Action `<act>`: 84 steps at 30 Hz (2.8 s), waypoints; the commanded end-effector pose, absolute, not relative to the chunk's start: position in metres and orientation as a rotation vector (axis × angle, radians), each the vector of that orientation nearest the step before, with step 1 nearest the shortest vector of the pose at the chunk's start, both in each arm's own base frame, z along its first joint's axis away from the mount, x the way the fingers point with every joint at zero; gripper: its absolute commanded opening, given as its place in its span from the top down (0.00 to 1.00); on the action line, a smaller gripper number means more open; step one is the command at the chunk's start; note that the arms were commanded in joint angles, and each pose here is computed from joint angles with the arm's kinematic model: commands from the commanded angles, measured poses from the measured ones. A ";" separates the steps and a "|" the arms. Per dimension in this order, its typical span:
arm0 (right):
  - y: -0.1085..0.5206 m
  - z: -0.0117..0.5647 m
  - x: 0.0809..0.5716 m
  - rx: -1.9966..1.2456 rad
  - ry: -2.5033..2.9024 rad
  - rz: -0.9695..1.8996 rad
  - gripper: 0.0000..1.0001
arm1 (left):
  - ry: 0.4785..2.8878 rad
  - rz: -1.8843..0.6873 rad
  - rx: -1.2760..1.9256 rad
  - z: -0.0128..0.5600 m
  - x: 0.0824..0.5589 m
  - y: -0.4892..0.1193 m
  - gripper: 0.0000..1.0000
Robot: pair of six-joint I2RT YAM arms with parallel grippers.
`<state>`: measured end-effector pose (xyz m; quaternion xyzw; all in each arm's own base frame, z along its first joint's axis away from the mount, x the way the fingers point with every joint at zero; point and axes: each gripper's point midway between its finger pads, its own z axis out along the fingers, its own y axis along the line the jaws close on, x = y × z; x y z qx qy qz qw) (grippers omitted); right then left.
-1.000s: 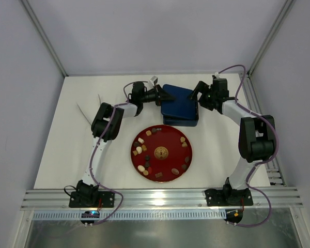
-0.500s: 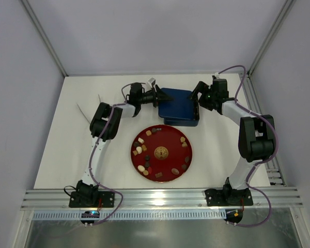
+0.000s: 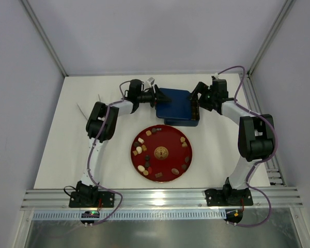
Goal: Pack the chocolate
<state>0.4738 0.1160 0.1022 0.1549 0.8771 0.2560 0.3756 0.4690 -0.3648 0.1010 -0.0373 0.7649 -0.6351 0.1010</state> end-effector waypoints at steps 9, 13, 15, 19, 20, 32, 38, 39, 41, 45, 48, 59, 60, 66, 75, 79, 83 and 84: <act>0.121 0.104 0.481 0.383 2.216 0.676 0.05 | 2.370 -1.712 -0.032 0.112 0.466 -0.355 0.45; 0.122 0.103 0.480 0.379 2.217 0.678 0.05 | 2.388 -1.698 -0.058 0.114 0.466 -0.351 0.43; 0.122 0.103 0.480 0.381 2.217 0.679 0.05 | 2.383 -1.694 -0.055 0.120 0.465 -0.351 0.41; 0.125 0.102 0.480 0.376 2.218 0.693 0.06 | 2.375 -1.678 -0.062 0.128 0.469 -0.343 0.41; 0.127 0.101 0.479 0.374 2.222 0.697 0.06 | 2.372 -1.676 -0.059 0.129 0.470 -0.342 0.41; 0.141 0.097 0.479 0.358 2.227 0.756 0.06 | 2.386 -1.689 -0.079 0.138 0.466 -0.326 0.38; 0.148 0.093 0.478 0.352 2.232 0.775 0.07 | 2.394 -1.677 -0.093 0.143 0.465 -0.317 0.36; 0.148 0.092 0.477 0.355 2.234 0.775 0.07 | 2.393 -1.673 -0.097 0.144 0.465 -0.314 0.36; 0.150 0.092 0.477 0.350 2.235 0.781 0.07 | 2.389 -1.672 -0.105 0.146 0.465 -0.309 0.36; 0.151 0.092 0.478 0.351 2.235 0.785 0.07 | 2.389 -1.658 -0.119 0.147 0.466 -0.301 0.37; 0.151 0.093 0.479 0.351 2.231 0.786 0.07 | 2.407 -1.624 -0.112 0.142 0.467 -0.296 0.37; 0.158 0.089 0.480 0.344 2.243 0.802 0.10 | 2.473 -1.529 -0.115 0.125 0.471 -0.292 0.43; 0.159 0.089 0.480 0.340 2.242 0.802 0.11 | 2.476 -1.520 -0.112 0.124 0.471 -0.292 0.43; 0.165 0.086 0.481 0.328 2.258 0.803 0.12 | 2.535 -1.462 -0.083 0.116 0.476 -0.294 0.45; 0.166 0.086 0.481 0.320 2.257 0.806 0.12 | 2.626 -1.371 -0.074 0.090 0.475 -0.294 0.47; 0.165 0.086 0.481 0.323 2.257 0.808 0.12 | 2.664 -1.318 -0.077 0.079 0.474 -0.290 0.47; 0.167 0.089 0.482 0.317 2.250 0.812 0.12 | 2.678 -1.280 -0.069 0.075 0.474 -0.286 0.47; 0.167 0.089 0.483 0.317 2.250 0.812 0.12 | 2.677 -1.276 -0.060 0.075 0.474 -0.287 0.47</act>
